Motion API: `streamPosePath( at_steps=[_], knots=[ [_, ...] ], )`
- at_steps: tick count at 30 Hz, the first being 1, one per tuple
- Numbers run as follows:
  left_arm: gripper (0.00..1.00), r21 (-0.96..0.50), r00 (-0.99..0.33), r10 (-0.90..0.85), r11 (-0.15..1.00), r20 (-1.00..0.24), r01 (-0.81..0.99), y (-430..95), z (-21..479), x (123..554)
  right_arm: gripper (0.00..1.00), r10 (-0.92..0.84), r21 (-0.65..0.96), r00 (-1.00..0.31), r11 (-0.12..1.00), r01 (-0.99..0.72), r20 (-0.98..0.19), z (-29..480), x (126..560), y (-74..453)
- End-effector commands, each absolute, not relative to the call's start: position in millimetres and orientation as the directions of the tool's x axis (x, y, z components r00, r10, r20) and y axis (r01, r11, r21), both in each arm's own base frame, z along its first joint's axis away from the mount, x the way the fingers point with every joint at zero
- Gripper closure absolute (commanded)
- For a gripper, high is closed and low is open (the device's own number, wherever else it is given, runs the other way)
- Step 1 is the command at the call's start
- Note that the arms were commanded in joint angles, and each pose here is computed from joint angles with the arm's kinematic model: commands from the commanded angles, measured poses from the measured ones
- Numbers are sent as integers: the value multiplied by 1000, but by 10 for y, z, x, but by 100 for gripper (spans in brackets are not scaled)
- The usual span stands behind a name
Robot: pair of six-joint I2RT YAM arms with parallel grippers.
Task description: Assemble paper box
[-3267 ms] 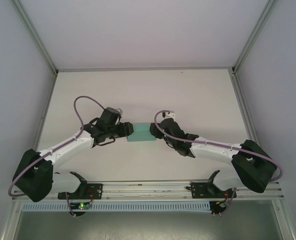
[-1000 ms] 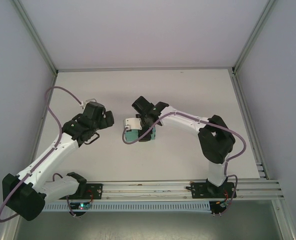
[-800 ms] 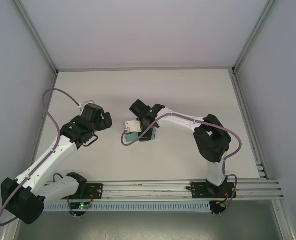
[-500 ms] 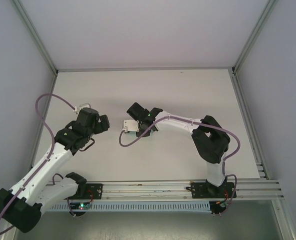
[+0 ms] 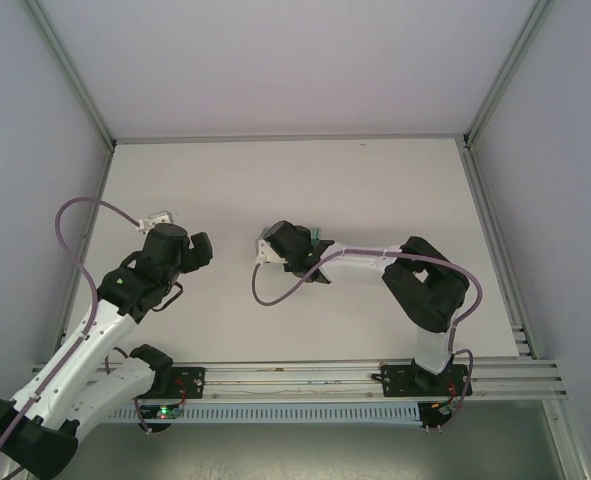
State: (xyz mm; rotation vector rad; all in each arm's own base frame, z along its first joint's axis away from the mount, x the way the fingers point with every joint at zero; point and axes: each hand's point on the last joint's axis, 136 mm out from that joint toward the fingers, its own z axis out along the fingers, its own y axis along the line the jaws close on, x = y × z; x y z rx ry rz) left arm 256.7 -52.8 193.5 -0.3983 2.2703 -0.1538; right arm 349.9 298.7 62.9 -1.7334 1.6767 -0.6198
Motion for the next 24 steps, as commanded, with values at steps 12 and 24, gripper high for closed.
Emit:
streamPosePath(
  at_steps=[12,24],
  knots=[
    [0,-215,-605,-334,941,-723,-263,-478,1937,2672,2,-965,-574,87,75,-815,-249,670,2894,2803],
    [0,-64,-562,-210,961,-800,-267,-351,1820,3042,2,-812,-486,-113,447,-751,-572,1286,2907,2433]
  ],
)
